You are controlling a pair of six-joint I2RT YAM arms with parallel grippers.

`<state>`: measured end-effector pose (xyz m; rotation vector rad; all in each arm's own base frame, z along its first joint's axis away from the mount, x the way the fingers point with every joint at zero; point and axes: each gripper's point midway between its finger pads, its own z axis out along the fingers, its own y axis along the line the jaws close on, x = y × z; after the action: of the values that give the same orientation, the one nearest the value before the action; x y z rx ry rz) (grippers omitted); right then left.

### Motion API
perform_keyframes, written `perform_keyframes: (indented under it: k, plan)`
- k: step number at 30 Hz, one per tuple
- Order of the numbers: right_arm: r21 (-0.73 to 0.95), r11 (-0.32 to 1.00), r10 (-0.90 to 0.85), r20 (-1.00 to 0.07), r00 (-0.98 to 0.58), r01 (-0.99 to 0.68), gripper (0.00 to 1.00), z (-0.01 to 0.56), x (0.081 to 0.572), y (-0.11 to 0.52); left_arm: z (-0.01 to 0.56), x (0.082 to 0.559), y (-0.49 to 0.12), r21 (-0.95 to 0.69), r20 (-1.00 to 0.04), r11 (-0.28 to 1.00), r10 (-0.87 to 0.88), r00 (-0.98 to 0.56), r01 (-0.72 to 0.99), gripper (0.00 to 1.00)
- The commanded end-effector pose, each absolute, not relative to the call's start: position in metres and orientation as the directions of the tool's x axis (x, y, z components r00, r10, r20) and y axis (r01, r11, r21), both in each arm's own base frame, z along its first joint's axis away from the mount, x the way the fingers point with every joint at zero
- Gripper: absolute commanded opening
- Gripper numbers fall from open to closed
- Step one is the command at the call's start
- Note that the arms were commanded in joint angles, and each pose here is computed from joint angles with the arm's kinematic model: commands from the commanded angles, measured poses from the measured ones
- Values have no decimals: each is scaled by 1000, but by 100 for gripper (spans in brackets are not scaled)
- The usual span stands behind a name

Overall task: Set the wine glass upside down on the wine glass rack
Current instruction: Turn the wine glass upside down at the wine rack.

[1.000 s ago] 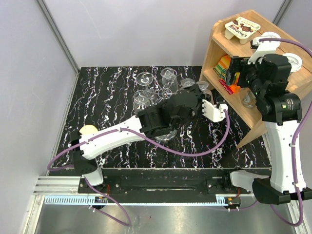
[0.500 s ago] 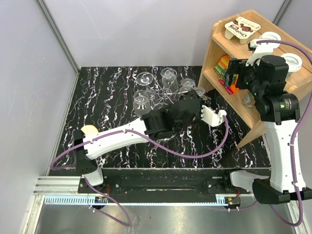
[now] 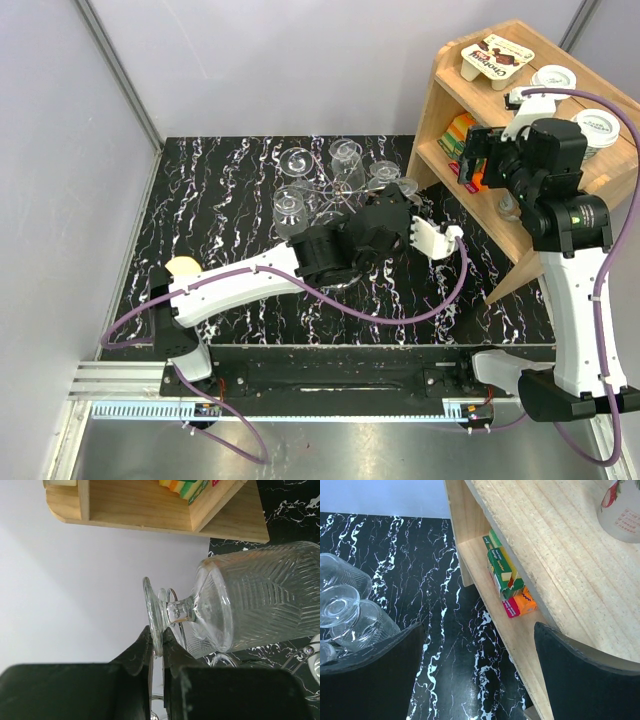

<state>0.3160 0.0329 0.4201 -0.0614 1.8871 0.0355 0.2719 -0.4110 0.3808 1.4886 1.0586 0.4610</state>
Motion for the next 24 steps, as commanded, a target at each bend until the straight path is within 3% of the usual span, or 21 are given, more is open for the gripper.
perform_keyframes:
  k: [1, 24]
  plan:
    - [9, 997, -10, -969, -248, -74, 96, 435, 316, 35, 433, 269, -383, 934, -343, 236, 804, 486, 268, 0]
    - [1, 995, -24, -964, -265, -95, 96, 422, 317, 36, 421, 276, -379, 954, -266, 160, 843, 467, 255, 0]
